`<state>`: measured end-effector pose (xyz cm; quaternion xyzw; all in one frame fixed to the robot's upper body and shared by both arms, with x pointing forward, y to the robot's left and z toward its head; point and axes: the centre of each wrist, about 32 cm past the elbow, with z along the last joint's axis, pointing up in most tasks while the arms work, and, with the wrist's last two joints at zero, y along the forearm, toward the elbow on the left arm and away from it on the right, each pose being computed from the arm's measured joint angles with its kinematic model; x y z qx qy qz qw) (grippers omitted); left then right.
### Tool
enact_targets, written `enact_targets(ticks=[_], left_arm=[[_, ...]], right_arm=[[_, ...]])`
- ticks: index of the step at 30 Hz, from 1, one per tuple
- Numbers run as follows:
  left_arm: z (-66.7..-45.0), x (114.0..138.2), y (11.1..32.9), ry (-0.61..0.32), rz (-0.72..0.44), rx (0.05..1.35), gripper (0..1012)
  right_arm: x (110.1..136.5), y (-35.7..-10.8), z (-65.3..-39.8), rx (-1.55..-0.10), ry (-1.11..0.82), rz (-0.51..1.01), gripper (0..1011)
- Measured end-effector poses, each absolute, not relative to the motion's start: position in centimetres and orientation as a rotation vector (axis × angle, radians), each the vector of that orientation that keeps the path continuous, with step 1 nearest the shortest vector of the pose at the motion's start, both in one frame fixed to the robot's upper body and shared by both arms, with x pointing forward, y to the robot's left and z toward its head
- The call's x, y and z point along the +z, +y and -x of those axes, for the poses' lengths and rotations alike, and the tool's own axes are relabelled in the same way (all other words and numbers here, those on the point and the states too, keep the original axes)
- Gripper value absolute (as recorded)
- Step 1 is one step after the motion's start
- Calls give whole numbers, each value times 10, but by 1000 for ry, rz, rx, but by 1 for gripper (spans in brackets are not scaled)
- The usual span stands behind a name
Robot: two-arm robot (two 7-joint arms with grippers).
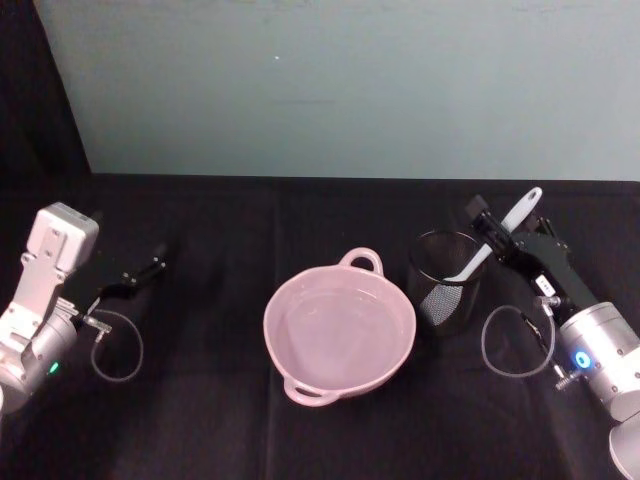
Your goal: Use the one hand to pick up the spoon and stir the clear water in the bowl.
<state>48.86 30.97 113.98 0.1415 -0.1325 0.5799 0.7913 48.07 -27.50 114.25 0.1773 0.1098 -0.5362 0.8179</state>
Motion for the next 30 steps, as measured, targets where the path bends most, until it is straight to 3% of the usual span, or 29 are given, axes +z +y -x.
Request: enact_targets(ticks=[10, 30], left_arm=[[-489, 1140, 310, -285, -304, 1248, 1005], [-489, 1140, 310, -285, -304, 1248, 1005]], right_arm=[[1143, -275, -481, -1143, 231, -372, 1003], [1150, -285, -459, -1230, 53, -128, 1002]])
